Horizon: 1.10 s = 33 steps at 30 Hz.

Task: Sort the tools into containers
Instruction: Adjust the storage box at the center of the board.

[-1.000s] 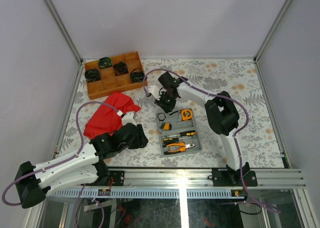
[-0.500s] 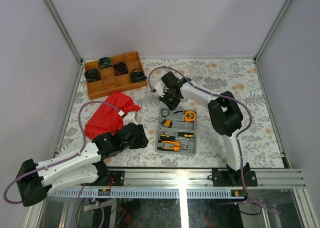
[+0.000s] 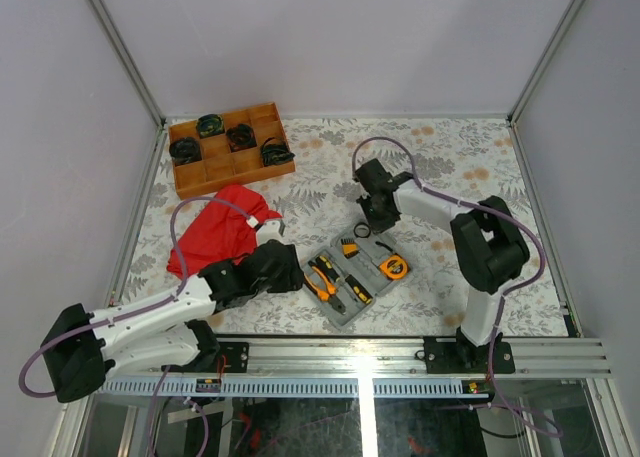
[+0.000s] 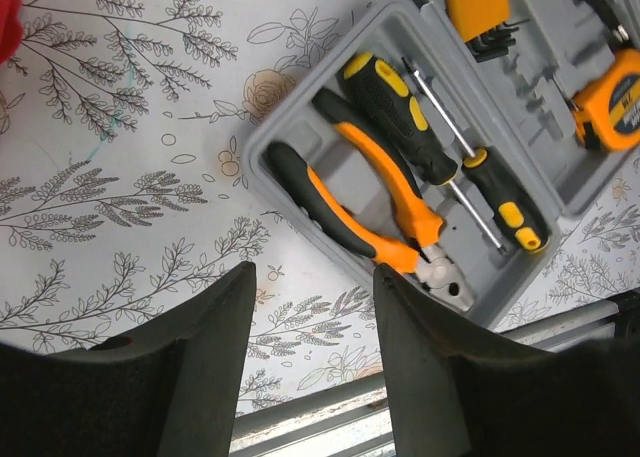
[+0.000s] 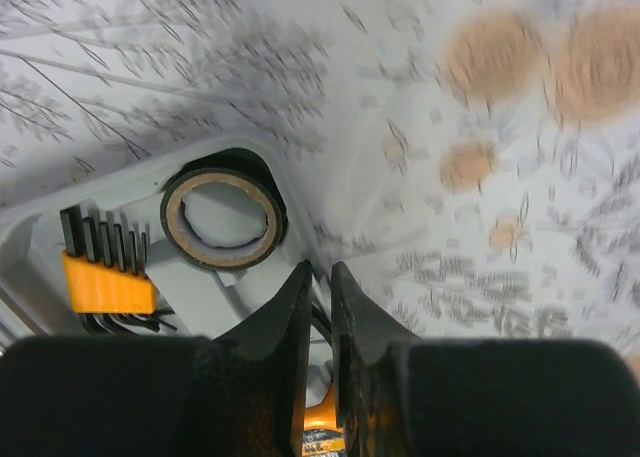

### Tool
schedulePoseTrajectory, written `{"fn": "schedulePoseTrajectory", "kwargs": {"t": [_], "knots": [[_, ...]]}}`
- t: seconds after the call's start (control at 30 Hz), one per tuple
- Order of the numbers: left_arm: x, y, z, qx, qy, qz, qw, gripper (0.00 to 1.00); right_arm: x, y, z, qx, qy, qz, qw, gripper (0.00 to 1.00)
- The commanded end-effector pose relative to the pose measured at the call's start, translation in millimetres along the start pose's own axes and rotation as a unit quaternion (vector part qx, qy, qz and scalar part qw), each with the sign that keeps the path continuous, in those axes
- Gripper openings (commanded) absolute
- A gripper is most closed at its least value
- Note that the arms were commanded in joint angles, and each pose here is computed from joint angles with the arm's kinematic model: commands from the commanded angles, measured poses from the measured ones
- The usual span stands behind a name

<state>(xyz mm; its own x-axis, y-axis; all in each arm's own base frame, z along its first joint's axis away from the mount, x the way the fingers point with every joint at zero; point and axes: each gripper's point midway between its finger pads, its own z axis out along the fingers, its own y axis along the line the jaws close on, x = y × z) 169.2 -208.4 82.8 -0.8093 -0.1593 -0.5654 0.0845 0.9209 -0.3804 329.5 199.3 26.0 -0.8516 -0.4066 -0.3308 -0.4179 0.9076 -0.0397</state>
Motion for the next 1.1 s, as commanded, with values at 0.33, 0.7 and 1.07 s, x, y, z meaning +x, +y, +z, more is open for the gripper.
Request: {"fn": "schedulePoseTrajectory", "kwargs": {"t": [0.33, 0.7, 1.07], "knots": [[-18, -34, 14, 0.047, -0.007, 0.005, 0.999, 0.5, 67, -19, -42, 0.031, -0.104, 0.291, 0.951, 0.15], [-14, -50, 21, 0.071, 0.013, 0.014, 0.997, 0.49, 39, -40, -116, 0.022, -0.26, 0.265, 0.928, 0.5], [-16, -40, 13, 0.064, -0.003, -0.014, 0.998, 0.46, -8, 43, -103, -0.178, -0.238, -0.059, 0.953, 0.55]]}}
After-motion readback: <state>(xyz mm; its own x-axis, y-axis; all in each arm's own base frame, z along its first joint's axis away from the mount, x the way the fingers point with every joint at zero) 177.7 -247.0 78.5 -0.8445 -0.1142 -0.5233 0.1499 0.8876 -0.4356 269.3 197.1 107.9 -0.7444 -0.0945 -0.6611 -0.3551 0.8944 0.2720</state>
